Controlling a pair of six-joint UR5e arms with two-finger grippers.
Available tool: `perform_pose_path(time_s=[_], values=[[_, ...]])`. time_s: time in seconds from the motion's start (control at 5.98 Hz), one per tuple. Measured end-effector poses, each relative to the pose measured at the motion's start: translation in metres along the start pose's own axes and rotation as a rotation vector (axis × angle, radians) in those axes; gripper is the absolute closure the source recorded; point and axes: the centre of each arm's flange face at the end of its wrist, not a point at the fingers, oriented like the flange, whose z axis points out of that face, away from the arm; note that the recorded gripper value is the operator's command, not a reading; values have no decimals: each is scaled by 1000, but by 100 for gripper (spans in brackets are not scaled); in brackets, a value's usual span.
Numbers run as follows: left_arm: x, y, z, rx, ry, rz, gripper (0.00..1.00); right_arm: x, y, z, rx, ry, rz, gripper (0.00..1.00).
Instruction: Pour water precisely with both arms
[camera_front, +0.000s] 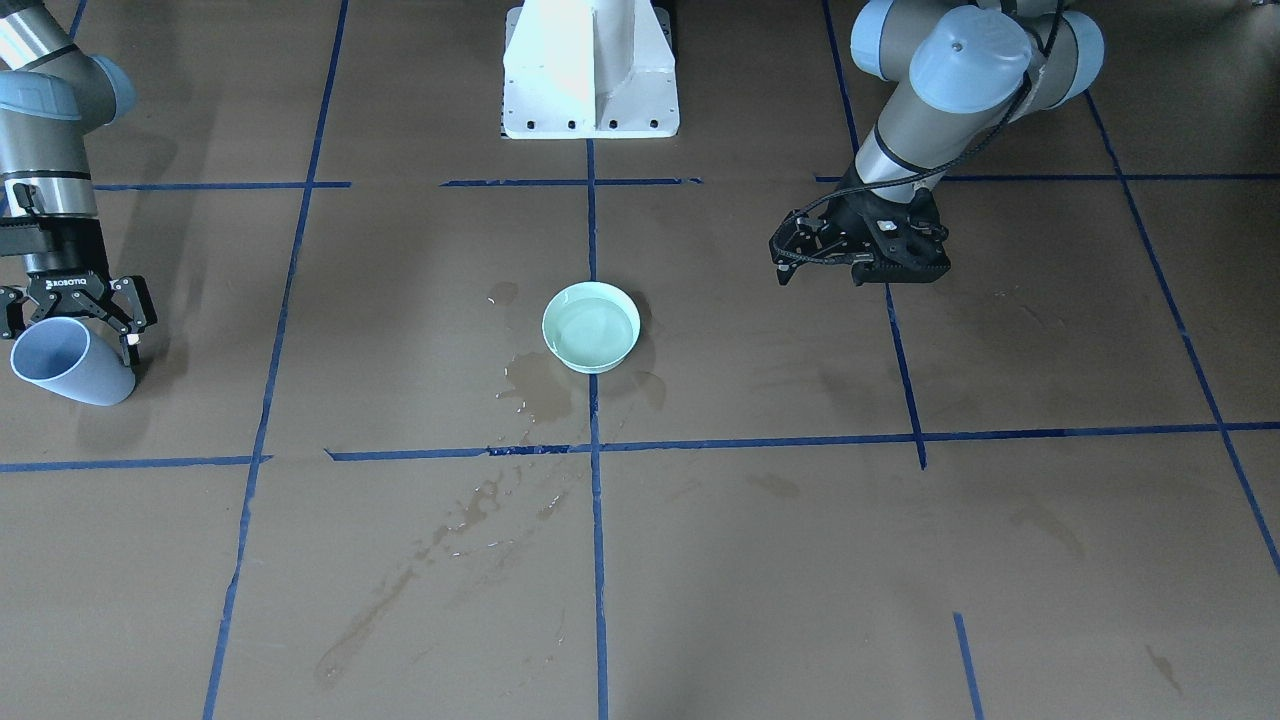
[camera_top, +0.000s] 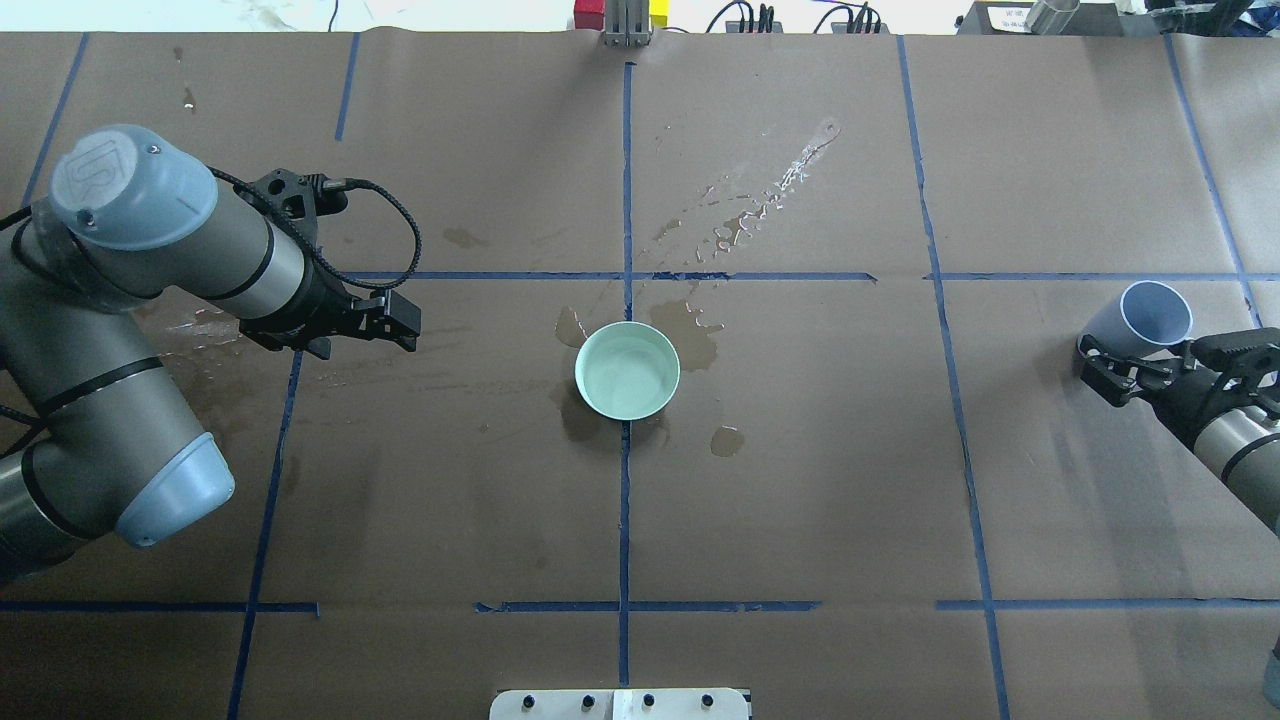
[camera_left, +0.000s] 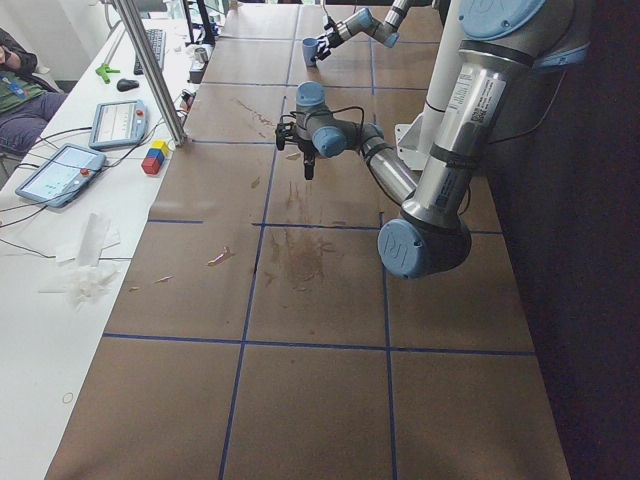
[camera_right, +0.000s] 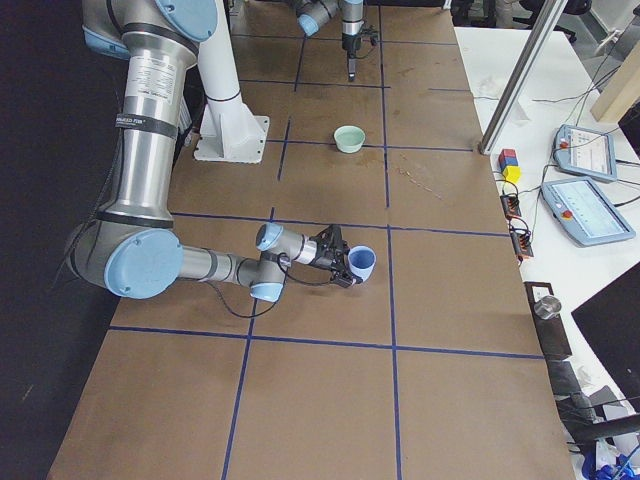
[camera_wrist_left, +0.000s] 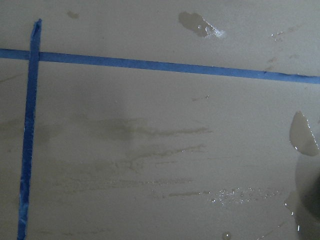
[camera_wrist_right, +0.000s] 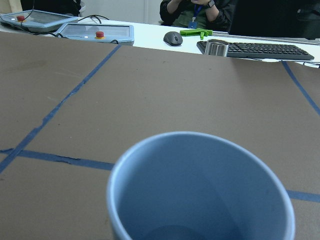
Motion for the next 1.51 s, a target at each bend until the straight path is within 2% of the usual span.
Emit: perform_pose_path(time_s=[1.0,1.34,1.51], values=[[0,0,1,0,-1,1,0,-1,-9,4,33,13,-6,2],[-1,0,0,1,-1,1,0,-15,-16,12,57,4,9,42],[-1,0,0,1,-1,2,0,-15,-17,13,59,5,10,76]])
